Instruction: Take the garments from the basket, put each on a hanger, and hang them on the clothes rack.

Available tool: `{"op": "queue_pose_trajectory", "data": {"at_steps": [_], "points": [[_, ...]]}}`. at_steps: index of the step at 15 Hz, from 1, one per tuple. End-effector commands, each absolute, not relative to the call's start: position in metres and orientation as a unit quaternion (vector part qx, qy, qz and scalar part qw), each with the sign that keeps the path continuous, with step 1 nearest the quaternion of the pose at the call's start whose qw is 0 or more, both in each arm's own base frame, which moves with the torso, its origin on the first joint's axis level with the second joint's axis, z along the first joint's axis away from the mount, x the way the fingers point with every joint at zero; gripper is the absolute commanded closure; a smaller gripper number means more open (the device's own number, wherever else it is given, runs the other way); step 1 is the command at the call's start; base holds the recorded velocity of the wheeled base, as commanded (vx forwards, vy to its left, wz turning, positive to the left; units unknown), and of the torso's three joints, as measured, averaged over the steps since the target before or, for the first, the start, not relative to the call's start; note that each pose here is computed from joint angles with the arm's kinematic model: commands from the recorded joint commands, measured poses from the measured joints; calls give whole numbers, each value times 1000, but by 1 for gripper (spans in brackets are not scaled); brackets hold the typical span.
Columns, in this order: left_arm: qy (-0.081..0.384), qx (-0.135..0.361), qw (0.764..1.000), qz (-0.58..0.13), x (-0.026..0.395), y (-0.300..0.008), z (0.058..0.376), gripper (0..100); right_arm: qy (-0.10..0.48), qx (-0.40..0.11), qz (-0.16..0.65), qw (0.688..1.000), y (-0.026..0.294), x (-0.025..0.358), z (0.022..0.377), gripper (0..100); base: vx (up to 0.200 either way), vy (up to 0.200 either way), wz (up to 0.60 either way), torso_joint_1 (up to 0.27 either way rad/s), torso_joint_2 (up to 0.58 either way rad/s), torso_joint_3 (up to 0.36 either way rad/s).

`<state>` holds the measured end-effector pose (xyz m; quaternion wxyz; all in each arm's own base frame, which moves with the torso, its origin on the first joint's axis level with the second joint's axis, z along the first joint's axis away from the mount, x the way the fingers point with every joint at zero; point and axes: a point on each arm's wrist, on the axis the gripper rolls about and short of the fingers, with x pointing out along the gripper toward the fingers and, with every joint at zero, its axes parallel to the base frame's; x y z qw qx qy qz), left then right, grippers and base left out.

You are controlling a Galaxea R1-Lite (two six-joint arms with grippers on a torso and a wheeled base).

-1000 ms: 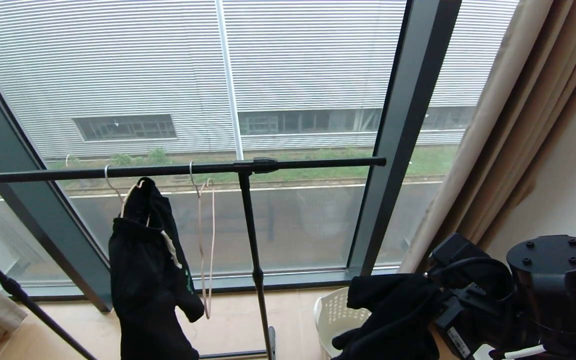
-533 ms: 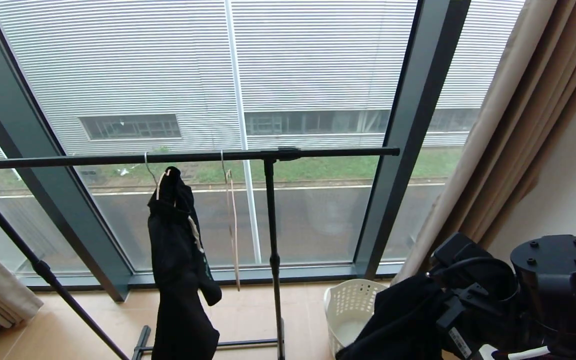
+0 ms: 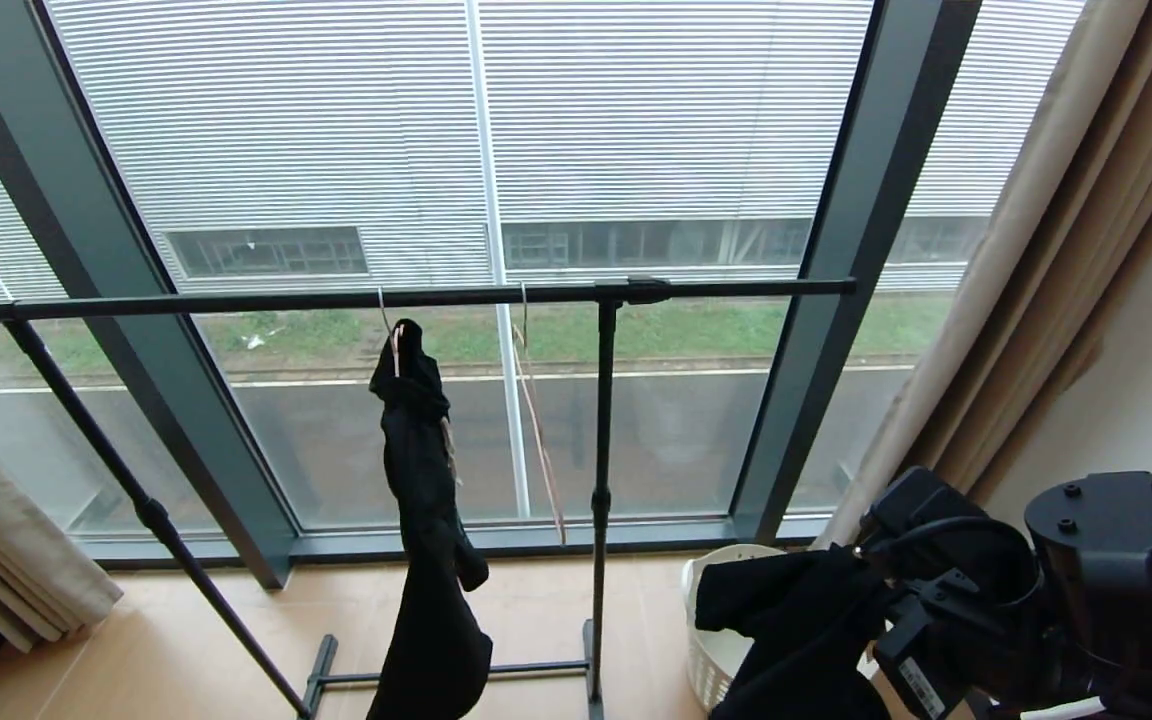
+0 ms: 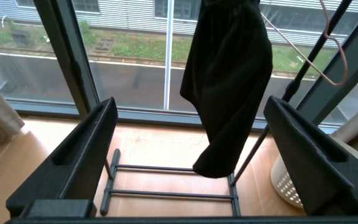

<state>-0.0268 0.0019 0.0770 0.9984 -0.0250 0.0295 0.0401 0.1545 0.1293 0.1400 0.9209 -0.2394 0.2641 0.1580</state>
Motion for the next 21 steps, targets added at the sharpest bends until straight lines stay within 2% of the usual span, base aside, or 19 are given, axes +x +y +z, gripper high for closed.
{"op": "queue_pose_trajectory", "data": {"at_steps": [1,9,10,11,12,13,15,18,20,21], "points": [[30,-25,998,41,-27,2,77,0,265,-240,158,920,129,154,140,100,-200,0,0,2,2,2],[38,-22,998,37,-26,2,77,0,264,-243,161,919,131,155,139,100,0,0,0,0,0,0],[112,-19,993,37,-14,2,80,0,255,-220,158,928,139,163,148,100,0,0,0,0,0,0],[156,-17,987,30,-5,2,84,0,253,-171,146,941,144,168,155,100,0,0,0,0,0,0],[174,-28,984,-21,7,0,99,0,261,-136,136,946,151,175,162,100,0,0,0,0,0,0],[200,-46,977,-54,20,-3,109,0,280,-133,128,942,155,182,167,100,0,0,0,0,0,0],[271,-75,957,-72,58,-8,124,0,317,-100,106,937,166,192,192,100,0,0,0,0,0,0],[329,-91,932,-121,107,-31,113,0,378,-39,57,923,181,208,208,100,0,0,0,0,0,0],[353,-94,919,-145,125,-46,109,0,395,-39,49,917,191,211,201,100,0,0,0,0,0,0],[378,-95,905,-169,145,-68,104,0,397,-53,44,915,201,214,192,100,0,0,0,0,0,0]]}}
